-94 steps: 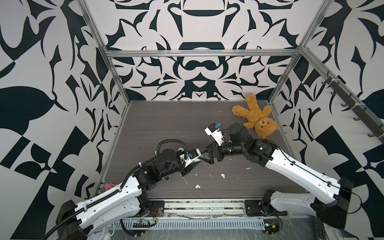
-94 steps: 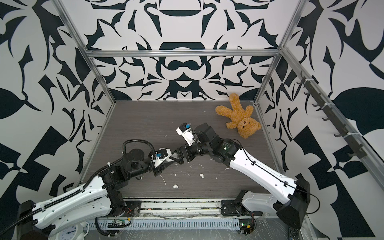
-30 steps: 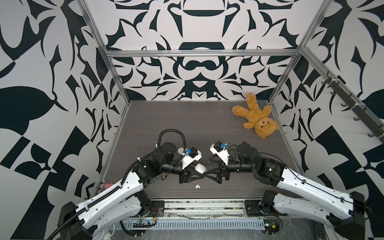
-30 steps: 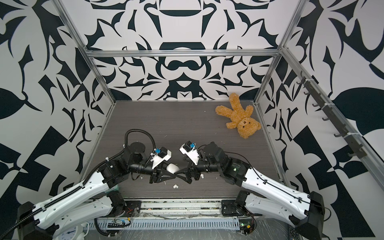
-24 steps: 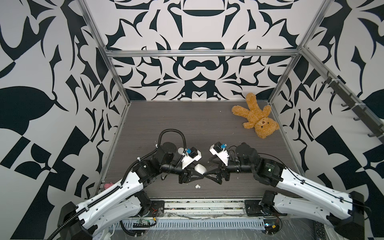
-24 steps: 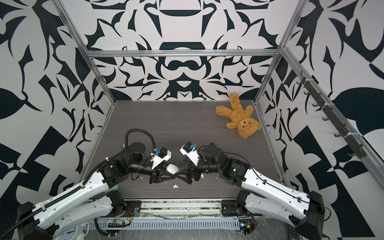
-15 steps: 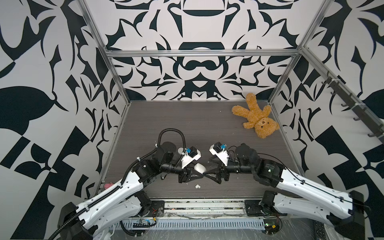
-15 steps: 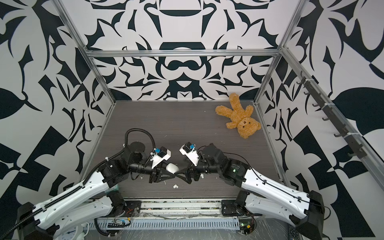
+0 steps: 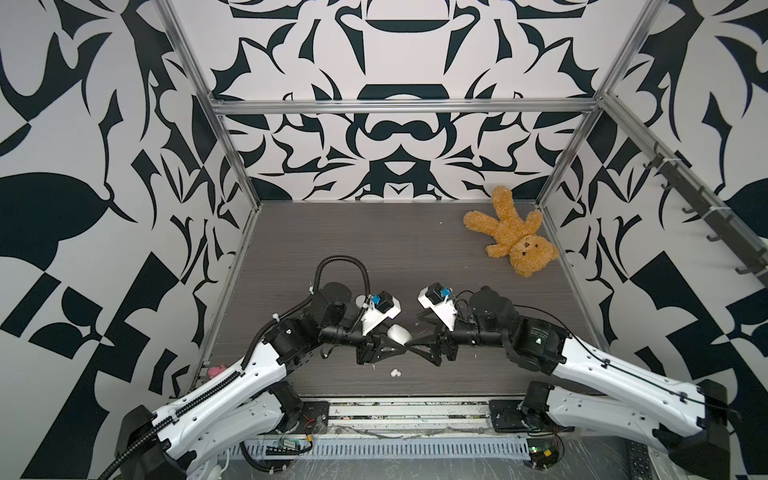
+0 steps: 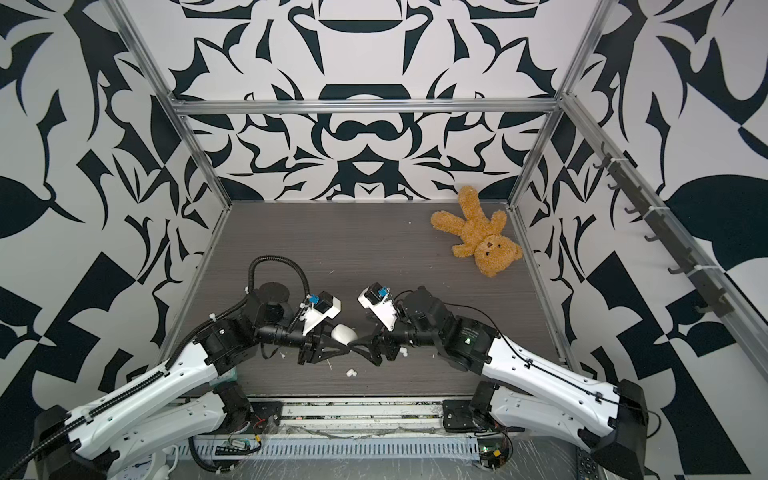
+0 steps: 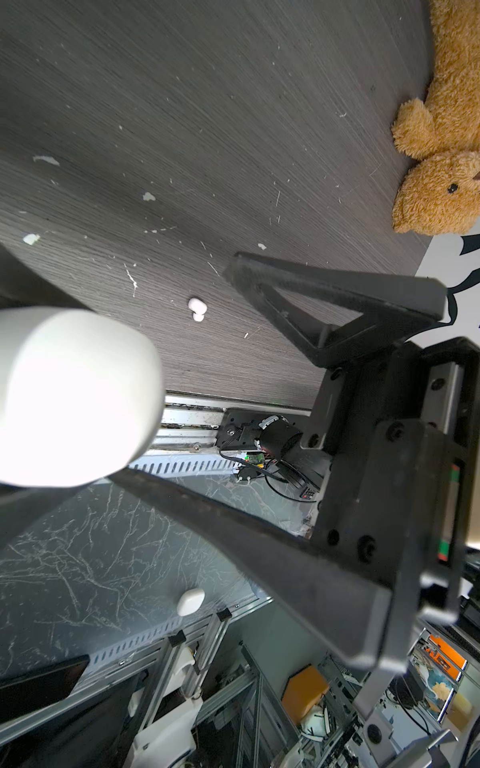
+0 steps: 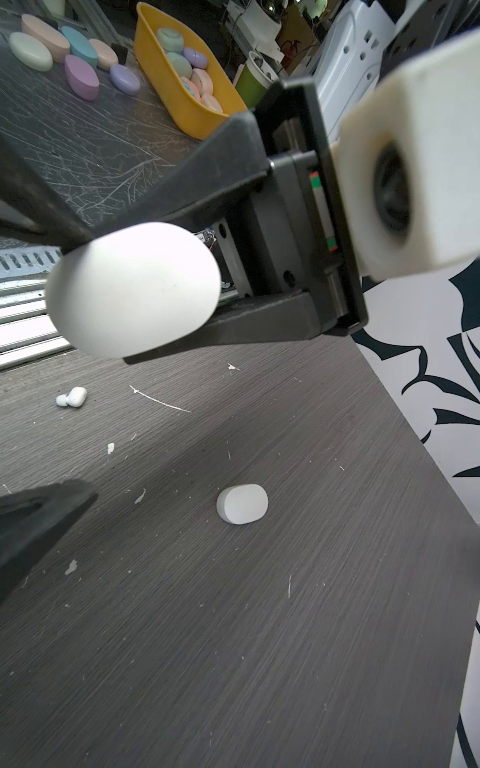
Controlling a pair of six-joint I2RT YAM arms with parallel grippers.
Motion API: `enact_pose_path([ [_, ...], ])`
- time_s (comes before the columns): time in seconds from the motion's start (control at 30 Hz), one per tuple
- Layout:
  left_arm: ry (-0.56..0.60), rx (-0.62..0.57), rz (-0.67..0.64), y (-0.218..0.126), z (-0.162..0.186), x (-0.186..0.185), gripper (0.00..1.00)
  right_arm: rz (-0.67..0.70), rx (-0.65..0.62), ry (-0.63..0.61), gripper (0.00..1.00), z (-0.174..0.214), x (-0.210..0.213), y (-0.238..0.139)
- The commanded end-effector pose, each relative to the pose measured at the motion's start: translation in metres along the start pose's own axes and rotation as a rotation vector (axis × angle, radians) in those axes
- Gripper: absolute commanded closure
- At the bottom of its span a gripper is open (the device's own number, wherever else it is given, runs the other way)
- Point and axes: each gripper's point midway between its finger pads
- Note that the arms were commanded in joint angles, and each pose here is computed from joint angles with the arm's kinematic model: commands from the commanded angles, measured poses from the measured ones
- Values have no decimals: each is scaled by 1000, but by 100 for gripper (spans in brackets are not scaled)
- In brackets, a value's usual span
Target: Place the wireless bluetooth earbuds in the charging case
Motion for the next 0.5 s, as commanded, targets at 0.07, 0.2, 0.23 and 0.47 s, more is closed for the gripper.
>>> enact_pose_path([
  [0.07, 46, -26, 159, -5, -9, -33, 100, 205, -88, -12, 11, -29, -33, -9],
  [0.2, 47, -27, 168, -5, -10, -35, 100, 237, -87, -12, 11, -31, -38, -9],
  [0.23, 48, -27, 169, -5, -10, -35, 100, 250, -87, -12, 11, -31, -40, -10],
  [0.47, 51, -30, 177, -6, -10, -37, 100, 266, -85, -12, 11, -35, -42, -11],
])
Point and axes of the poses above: each gripper's point midway between its finger pads, its own y axis out along the fingers, its own x axis along the line the jaws close on, z = x × y, and after that the axes turned 1 degree about y, right-handed
